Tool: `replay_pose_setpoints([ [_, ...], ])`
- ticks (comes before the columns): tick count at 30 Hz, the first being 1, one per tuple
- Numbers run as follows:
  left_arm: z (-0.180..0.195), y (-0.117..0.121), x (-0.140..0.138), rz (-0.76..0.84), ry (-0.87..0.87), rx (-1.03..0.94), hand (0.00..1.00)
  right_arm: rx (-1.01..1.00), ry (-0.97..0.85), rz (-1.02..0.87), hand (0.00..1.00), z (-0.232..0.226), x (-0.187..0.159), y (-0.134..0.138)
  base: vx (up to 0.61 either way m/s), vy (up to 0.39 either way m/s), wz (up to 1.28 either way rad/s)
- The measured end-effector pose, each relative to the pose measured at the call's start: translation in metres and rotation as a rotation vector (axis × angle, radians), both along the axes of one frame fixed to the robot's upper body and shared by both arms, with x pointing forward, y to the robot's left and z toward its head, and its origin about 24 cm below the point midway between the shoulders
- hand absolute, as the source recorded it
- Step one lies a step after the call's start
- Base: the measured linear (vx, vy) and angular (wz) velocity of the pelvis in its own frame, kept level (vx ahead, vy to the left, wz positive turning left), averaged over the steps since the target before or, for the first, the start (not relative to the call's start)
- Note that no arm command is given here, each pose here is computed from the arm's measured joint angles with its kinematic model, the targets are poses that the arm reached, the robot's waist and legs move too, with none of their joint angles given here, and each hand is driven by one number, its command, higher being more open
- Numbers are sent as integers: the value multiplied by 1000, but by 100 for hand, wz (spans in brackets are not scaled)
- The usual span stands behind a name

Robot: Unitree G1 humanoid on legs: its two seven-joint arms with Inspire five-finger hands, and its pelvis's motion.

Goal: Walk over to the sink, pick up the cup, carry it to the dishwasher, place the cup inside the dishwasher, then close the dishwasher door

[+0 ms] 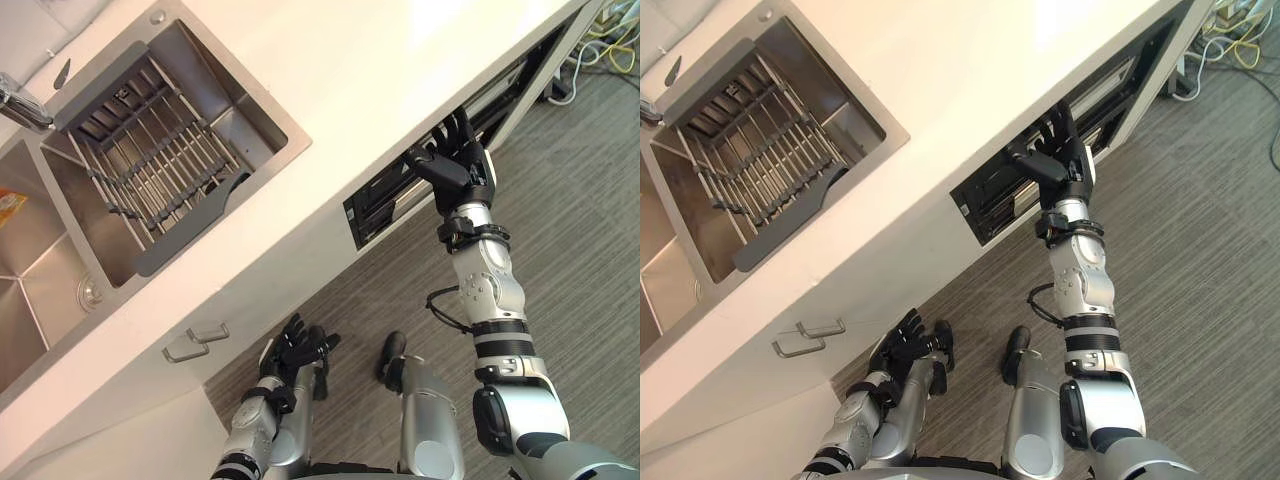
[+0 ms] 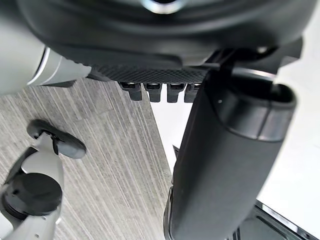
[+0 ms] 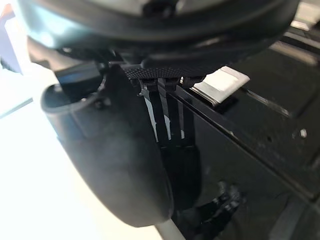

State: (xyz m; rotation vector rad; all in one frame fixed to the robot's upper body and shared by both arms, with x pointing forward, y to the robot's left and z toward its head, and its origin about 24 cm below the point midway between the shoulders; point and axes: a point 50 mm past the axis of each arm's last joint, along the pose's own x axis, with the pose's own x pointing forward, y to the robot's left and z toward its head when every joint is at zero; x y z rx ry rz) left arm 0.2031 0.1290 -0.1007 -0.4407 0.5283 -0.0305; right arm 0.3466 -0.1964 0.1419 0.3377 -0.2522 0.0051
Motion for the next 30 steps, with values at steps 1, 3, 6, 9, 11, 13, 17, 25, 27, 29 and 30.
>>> replay_pose_setpoints([
  [1, -1, 2, -1, 2, 4, 5, 100, -24, 14, -6, 100, -7, -6, -1, 101, -12, -4],
  [3, -4, 5, -6, -8, 17, 29, 100, -49, 59, -23, 100, -26, -20, -5, 144, -1, -3],
  [6, -9, 14, -14, -6, 47, 57, 100, -64, 152, -49, 100, -60, -44, -10, 176, 27, -3],
  [9, -16, 20, -26, -2, 85, 83, 100, -80, 257, -96, 100, -96, -78, -16, 194, 70, -6],
  [11, -22, 26, -37, -8, 125, 112, 100, -101, 365, -132, 100, -126, -107, -21, 151, 93, -12],
  [13, -25, 31, -45, 1, 150, 132, 100, -113, 445, -147, 100, -145, -126, -19, 109, 99, -9],
  [17, -32, 41, -60, 44, 204, 154, 100, -101, 647, -139, 100, -192, -168, -7, 43, 69, -11],
  [25, -42, 52, -76, 19, 301, 213, 100, -55, 1070, -50, 100, -273, -242, 15, -44, 23, 3],
  [27, -42, 57, -80, 50, 307, 213, 100, -35, 1112, -59, 100, -280, -257, 12, -38, 6, 11],
  [29, -44, 62, -88, 81, 319, 216, 100, -15, 1126, -78, 100, -284, -267, 8, -21, 7, 11],
  [30, -45, 65, -94, 94, 327, 218, 100, -10, 1117, -91, 100, -284, -269, 5, -4, 9, 6],
])
